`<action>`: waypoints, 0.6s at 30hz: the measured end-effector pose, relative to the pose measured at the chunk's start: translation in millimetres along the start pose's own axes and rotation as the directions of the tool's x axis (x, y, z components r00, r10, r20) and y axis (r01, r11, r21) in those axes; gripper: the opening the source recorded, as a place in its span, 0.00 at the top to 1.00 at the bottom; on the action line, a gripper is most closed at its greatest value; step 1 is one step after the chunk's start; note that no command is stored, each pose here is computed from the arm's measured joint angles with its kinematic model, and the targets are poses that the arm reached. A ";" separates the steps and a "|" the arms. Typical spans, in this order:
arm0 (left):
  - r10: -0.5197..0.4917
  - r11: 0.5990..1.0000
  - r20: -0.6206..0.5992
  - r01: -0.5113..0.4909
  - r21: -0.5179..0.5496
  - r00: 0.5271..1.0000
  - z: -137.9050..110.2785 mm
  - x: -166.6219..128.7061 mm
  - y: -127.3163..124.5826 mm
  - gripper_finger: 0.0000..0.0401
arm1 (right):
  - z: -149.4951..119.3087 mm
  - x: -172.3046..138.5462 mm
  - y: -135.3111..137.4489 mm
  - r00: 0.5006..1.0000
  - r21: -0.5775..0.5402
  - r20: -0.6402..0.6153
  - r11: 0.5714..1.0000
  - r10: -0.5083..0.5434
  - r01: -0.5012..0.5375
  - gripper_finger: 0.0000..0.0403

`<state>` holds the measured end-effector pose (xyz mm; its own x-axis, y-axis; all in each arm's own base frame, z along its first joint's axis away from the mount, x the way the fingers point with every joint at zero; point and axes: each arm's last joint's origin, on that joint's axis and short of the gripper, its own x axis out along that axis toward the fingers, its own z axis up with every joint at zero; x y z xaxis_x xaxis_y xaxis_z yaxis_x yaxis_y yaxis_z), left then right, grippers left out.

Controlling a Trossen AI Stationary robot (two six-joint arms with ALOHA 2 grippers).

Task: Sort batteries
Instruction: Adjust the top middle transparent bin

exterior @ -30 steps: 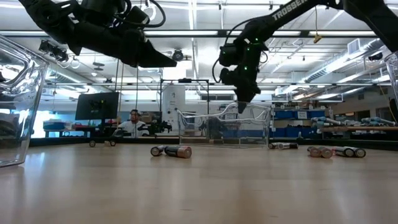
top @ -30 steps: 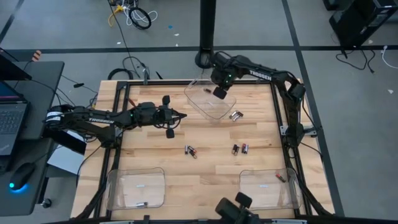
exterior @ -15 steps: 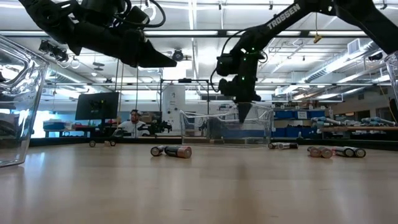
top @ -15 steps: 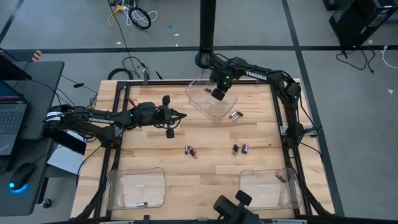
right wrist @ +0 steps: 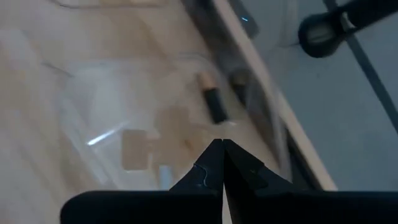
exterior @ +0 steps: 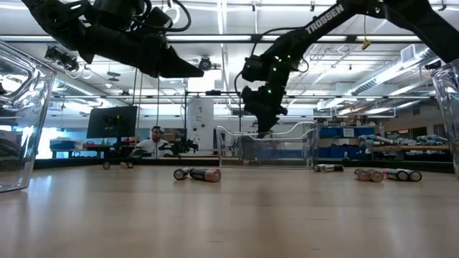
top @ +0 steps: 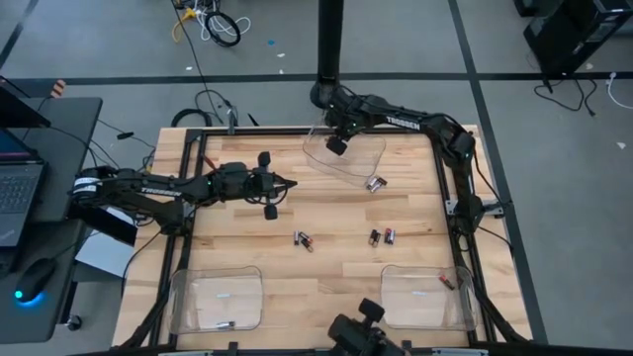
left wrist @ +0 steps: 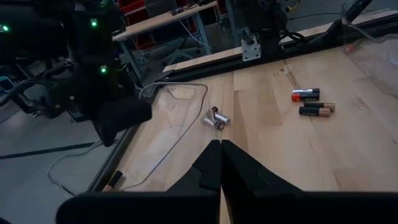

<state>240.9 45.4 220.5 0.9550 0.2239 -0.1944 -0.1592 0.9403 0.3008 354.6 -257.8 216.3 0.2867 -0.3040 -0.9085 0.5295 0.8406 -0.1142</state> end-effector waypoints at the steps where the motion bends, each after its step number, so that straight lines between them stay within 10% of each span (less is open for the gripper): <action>1: 0.000 1.000 0.000 0.000 0.000 1.000 0.0 0.0 0.0 0.97 | 1.7 -1.5 4.7 1.000 -0.005 0.009 1.000 0.022 -0.022 0.97; 18: 0.032 0.999 0.056 -0.032 -0.004 0.998 5.8 -0.3 2.3 0.97 | 23.0 -10.9 64.6 0.960 -0.104 0.210 0.980 0.187 -0.169 0.97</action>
<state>241.7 45.9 226.6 0.9619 0.2392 -0.1321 -0.1906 0.9338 0.3027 404.1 -210.5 228.1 0.5419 -0.2285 -0.8088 0.3876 0.9218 -0.0007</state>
